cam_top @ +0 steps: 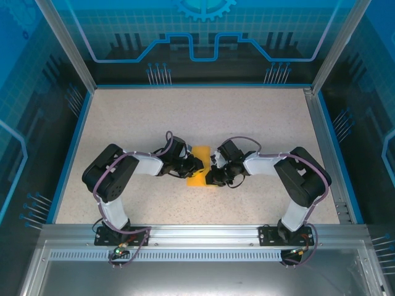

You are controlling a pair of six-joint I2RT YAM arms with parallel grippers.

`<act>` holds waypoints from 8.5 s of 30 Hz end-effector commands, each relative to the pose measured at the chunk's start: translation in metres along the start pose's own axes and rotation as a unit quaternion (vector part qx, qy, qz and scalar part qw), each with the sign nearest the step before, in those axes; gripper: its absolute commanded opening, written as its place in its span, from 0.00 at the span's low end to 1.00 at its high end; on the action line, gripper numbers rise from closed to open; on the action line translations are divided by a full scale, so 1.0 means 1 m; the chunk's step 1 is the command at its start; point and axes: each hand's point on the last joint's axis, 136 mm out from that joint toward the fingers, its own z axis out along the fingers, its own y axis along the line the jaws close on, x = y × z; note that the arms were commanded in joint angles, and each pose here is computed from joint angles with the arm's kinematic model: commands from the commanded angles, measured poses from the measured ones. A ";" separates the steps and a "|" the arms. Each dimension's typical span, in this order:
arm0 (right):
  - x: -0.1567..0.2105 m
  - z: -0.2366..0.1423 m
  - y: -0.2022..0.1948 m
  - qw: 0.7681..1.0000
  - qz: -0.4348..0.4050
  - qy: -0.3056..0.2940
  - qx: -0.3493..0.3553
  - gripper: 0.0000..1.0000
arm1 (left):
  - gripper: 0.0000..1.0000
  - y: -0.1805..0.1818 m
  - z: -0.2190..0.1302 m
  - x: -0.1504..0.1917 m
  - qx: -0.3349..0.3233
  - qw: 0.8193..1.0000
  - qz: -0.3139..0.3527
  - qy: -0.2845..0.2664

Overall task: Fold a paper plane with a square sheet of paper (pick it up from the middle)
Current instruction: Fold the triangle a second time at the center of the table.

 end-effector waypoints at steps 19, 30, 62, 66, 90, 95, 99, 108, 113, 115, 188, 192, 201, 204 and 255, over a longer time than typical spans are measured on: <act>-0.011 -0.015 0.027 0.999 -0.002 -0.026 -0.045 0.11 | 0.22 0.018 0.004 0.011 -0.036 0.999 -0.009 0.021; 0.002 0.020 -0.022 0.999 0.046 0.006 0.025 0.10 | 0.22 0.015 0.004 0.009 -0.031 0.999 -0.007 0.020; 0.016 0.020 -0.049 0.996 0.068 0.011 0.059 0.06 | 0.24 0.015 0.006 0.000 -0.023 1.000 0.013 -0.006; 0.019 0.020 -0.055 0.995 0.072 0.014 0.068 0.02 | 0.23 0.021 0.004 -0.004 -0.039 0.999 0.018 -0.019; 0.021 0.011 -0.062 0.993 0.074 0.011 0.089 0.01 | 0.24 0.032 -0.024 -0.041 -0.050 0.997 0.004 -0.064; 0.021 0.011 -0.061 0.993 0.075 0.012 0.086 0.01 | 0.24 0.036 -0.031 -0.050 -0.055 0.996 0.001 -0.072; 0.021 0.011 -0.059 0.994 0.074 0.011 0.082 0.01 | 0.24 0.038 -0.037 -0.056 -0.061 0.995 0.002 -0.076; 0.017 0.011 -0.054 0.995 0.071 0.010 0.074 0.01 | 0.26 0.016 -0.050 -0.061 -0.051 0.995 0.028 -0.082; 0.015 0.012 -0.052 0.995 0.069 0.011 0.070 0.01 | 0.27 -0.008 -0.064 -0.060 -0.033 0.995 0.053 -0.082; 0.015 0.013 -0.051 0.995 0.069 0.011 0.069 0.01 | 0.28 -0.018 -0.067 -0.055 -0.017 0.995 0.059 -0.075; 0.003 0.016 -0.011 0.999 0.051 -0.001 -0.007 0.07 | 0.25 0.031 -0.008 -0.017 -0.087 0.995 0.042 0.008; 0.006 0.009 -0.016 0.998 0.056 -0.004 -0.017 0.09 | 0.25 0.033 -0.007 -0.017 -0.091 0.995 0.041 0.008; 0.020 0.009 -0.029 0.998 0.064 0.010 -0.008 0.09 | 0.24 0.035 -0.007 -0.017 -0.093 0.995 0.039 0.008; 0.023 0.006 -0.028 0.998 0.056 0.012 -0.006 0.10 | 0.24 0.035 -0.007 -0.017 -0.093 0.995 0.039 0.009; 0.006 0.011 -0.036 0.997 0.069 -0.003 0.044 0.10 | 0.20 -0.026 -0.022 0.019 -0.014 0.997 0.068 0.033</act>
